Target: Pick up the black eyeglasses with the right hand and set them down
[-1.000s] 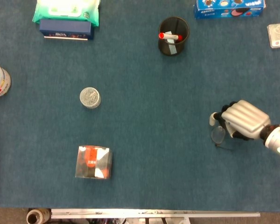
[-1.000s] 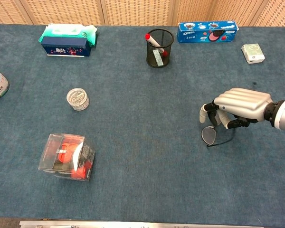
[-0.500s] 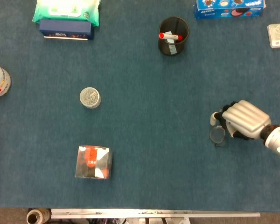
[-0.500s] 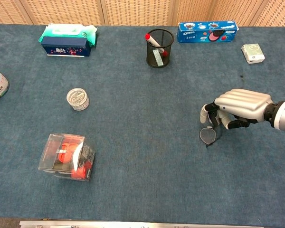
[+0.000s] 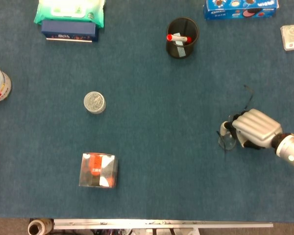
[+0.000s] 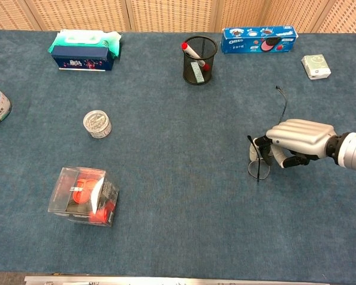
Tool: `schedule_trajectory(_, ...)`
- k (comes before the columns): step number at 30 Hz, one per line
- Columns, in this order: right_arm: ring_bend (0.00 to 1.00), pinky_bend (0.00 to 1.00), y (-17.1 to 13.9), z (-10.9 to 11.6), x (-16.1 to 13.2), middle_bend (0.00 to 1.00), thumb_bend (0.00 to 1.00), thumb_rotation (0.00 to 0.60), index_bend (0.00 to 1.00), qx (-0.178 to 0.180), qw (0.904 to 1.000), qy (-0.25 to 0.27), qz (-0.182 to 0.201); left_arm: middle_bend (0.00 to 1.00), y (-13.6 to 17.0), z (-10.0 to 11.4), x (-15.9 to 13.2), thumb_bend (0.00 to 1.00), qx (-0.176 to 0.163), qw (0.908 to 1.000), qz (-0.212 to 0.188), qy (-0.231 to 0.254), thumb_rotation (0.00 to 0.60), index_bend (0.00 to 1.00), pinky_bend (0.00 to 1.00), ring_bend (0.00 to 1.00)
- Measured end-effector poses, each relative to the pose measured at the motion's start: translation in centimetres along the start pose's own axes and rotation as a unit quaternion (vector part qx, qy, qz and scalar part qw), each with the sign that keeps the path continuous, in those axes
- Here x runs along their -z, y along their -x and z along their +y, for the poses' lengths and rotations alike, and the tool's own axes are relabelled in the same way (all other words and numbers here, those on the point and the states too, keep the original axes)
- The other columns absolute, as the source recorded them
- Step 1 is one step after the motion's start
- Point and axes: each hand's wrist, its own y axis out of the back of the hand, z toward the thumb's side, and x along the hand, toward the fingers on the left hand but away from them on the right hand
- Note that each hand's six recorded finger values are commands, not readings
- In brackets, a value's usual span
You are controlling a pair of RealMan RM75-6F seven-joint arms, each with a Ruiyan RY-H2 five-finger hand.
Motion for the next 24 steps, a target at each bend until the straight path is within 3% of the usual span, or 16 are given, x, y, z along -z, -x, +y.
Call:
schedule_trajectory(13, 0.36, 0.37, -0.1, -0.1, 0.2, 0.55, 1.0, 0.6, 0.38, 0.002, 1.0, 0.004, -0.002, 0.33, 0.0, -0.1, 0.1, 0.27, 0.002, 1.0, 0.001, 0.0, 0.6, 0.31, 0.37, 0.3)
schedule_trajectory(24, 0.36, 0.38, -1.5, 3.9, 0.6, 0.55, 1.0, 0.6, 0.4, 0.087, 0.9961, -0.004, -0.013, 0.33, -0.3, 0.2, -0.6, 0.27, 0.001, 1.0, -0.007, -0.005, 0.6, 0.31, 0.37, 0.3)
